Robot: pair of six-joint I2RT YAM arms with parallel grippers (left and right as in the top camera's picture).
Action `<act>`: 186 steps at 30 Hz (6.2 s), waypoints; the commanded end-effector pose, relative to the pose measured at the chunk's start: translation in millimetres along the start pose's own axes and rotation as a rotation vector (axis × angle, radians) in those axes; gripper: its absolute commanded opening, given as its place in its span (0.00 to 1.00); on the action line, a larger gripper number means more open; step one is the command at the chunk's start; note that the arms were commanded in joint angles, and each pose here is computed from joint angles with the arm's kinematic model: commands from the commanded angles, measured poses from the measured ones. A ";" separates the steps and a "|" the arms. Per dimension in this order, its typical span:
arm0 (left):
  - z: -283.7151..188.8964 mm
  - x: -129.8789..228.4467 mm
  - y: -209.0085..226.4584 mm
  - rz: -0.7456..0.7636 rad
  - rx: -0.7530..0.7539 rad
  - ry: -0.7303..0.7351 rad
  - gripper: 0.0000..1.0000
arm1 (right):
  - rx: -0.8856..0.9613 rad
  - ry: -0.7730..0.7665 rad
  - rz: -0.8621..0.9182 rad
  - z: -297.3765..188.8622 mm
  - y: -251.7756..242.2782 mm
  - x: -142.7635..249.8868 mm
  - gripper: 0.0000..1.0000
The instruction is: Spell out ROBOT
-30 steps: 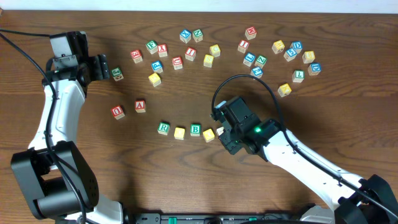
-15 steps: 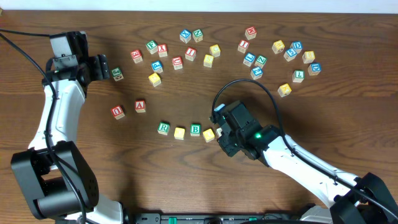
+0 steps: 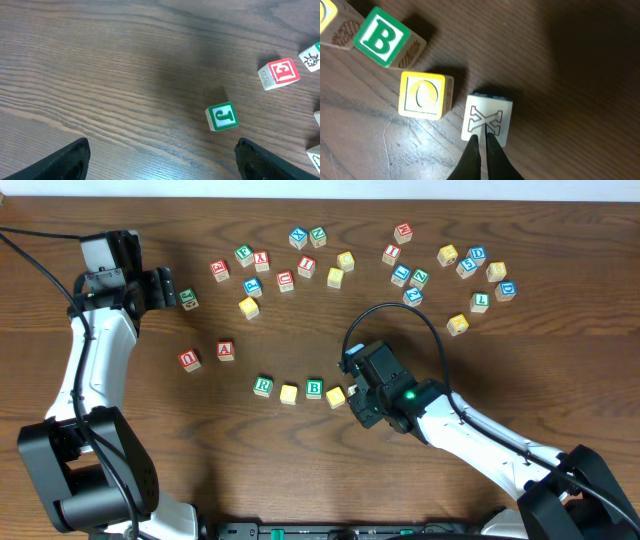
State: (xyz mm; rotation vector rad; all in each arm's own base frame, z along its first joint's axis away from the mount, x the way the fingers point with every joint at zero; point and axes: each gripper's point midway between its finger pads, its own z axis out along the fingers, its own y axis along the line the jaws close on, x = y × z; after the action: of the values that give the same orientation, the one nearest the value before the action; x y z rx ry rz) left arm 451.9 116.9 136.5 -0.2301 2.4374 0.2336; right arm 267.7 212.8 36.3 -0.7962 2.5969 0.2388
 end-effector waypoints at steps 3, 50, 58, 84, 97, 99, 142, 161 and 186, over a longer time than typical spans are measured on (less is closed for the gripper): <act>0.9 2.8 1.6 0.004 -0.004 0.008 0.91 | 0.012 0.009 0.044 2.5 -3.7 3.0 0.01; 0.9 2.8 1.6 0.004 -0.004 0.008 0.91 | 0.012 -0.038 -0.002 -5.3 -2.4 -24.7 0.01; 0.9 2.8 1.6 0.004 -0.004 0.008 0.91 | 0.015 -0.005 0.005 12.1 -3.2 -18.8 0.01; 0.9 2.8 1.6 0.004 -0.004 0.008 0.91 | 0.025 0.080 -0.003 20.5 -3.0 4.4 0.01; 0.9 2.8 1.6 0.004 -0.004 0.008 0.91 | 0.026 0.108 -0.007 24.4 -4.0 18.7 0.01; 0.9 2.8 1.6 0.004 -0.004 0.008 0.91 | 0.026 0.111 -0.014 24.8 -4.2 20.2 0.01; 1.0 3.0 1.6 0.004 -0.004 0.008 0.91 | 0.140 0.009 0.347 23.2 -10.2 -16.0 0.01; 0.9 2.8 1.6 0.004 -0.004 0.008 0.91 | 0.130 -0.103 0.410 9.5 -11.6 -45.6 0.01; 0.9 2.8 1.6 0.004 -0.004 0.008 0.91 | 0.095 -0.087 0.392 15.3 0.1 -43.6 0.01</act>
State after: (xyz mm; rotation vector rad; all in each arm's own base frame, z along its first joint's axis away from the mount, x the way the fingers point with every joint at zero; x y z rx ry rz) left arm 451.9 116.9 136.6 -0.2301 2.4370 0.2336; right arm 301.3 236.7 34.6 -0.2591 2.6571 0.2528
